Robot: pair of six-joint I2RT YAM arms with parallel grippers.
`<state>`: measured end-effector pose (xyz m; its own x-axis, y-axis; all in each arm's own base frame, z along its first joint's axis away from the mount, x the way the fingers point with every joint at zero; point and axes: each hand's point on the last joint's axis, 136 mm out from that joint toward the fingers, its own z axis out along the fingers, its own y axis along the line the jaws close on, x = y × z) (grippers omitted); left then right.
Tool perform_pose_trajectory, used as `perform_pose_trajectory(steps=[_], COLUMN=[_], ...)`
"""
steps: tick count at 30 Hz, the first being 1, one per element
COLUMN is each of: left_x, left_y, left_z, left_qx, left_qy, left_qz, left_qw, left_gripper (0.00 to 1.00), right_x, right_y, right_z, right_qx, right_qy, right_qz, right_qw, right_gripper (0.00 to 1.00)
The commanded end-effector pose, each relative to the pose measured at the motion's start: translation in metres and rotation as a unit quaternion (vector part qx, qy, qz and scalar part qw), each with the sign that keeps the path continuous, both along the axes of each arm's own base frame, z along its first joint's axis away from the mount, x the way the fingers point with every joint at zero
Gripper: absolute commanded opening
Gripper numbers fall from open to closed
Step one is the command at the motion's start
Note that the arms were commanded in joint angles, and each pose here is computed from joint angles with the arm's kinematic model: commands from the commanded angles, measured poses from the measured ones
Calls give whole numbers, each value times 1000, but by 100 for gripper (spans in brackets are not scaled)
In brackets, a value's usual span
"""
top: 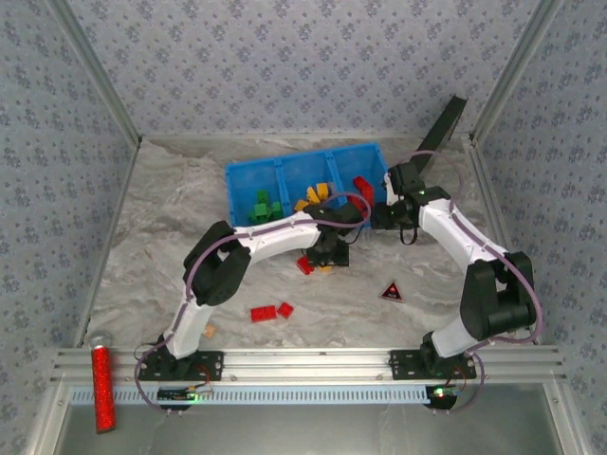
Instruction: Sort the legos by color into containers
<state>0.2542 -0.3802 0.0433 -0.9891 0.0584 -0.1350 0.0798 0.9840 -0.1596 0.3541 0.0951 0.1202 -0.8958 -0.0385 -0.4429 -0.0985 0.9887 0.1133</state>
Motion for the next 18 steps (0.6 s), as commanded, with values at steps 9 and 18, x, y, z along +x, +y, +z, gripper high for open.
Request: perform_pose_trajectory(steps=[9, 18], left_x=[-15, -15], left_y=[49, 52], left_z=[-38, -35], left_qx=[125, 126], left_qy=[15, 10], left_qz=[-9, -9], left_qw=[992, 992], left_gripper=[46, 37], right_x=[-1, -4], right_y=[-3, -3], right_z=[7, 7], right_qx=[7, 11], right_qy=[-8, -4], right_qz=[14, 15], right_qw=[1000, 1000], right_gripper=[50, 50])
